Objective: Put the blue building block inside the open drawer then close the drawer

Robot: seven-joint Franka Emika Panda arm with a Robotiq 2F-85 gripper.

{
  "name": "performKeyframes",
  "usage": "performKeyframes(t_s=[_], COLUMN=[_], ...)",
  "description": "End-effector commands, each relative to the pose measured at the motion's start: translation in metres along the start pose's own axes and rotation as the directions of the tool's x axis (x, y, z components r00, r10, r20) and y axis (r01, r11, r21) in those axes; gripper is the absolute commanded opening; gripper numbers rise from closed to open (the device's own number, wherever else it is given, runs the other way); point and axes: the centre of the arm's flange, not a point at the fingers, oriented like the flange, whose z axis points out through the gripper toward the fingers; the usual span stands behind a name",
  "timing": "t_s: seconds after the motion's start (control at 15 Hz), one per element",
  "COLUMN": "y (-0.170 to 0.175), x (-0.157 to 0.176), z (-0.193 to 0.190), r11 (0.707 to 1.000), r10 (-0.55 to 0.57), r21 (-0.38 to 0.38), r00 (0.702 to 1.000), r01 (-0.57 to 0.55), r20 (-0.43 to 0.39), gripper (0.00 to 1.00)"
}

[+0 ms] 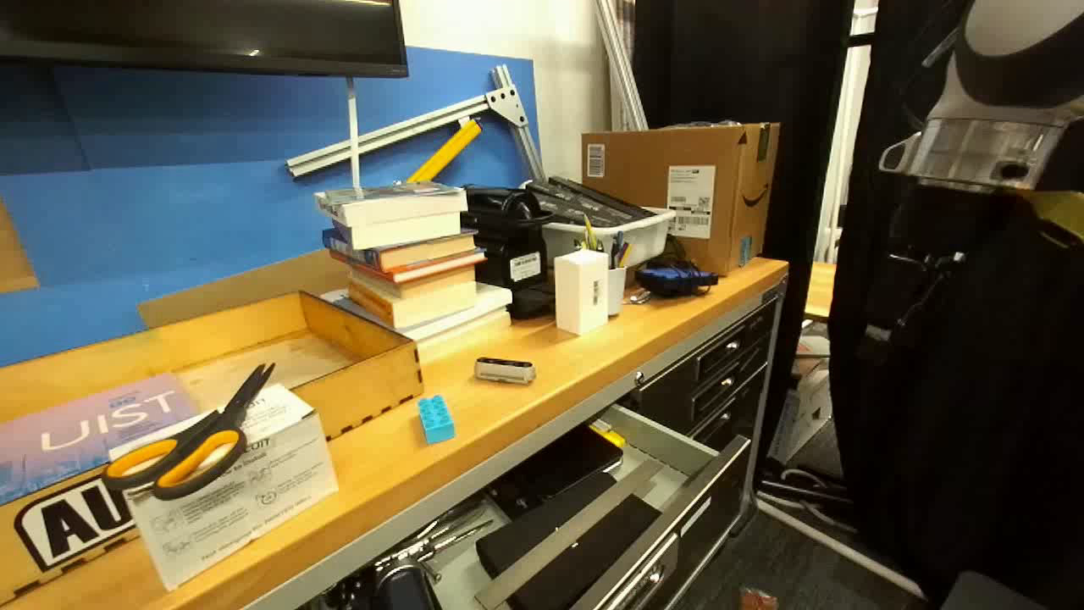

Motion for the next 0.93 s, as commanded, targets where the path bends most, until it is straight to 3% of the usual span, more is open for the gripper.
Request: performKeyframes(t_s=[0.0,0.27,0.33,0.53,0.87], y=[0.000,0.000,-0.008,-0.053,-0.155], x=[0.000,0.000,0.012,0.062,0.139], z=[-0.001,-0.001,-0.002,-0.007,0.005], r11=[1.000,1.000,0.999,0.989,0.946], r10=[0.000,0.000,0.000,-0.072,-0.195], r21=[-0.001,-0.001,-0.038,-0.134,-0.266], r00=[1.000,1.000,1.000,0.997,0.981], r01=[0.000,0.000,-0.001,0.069,0.188], r20=[-0.001,-0.003,-0.002,-0.019,-0.001], gripper=[1.00,1.00,1.00,1.00,1.00])
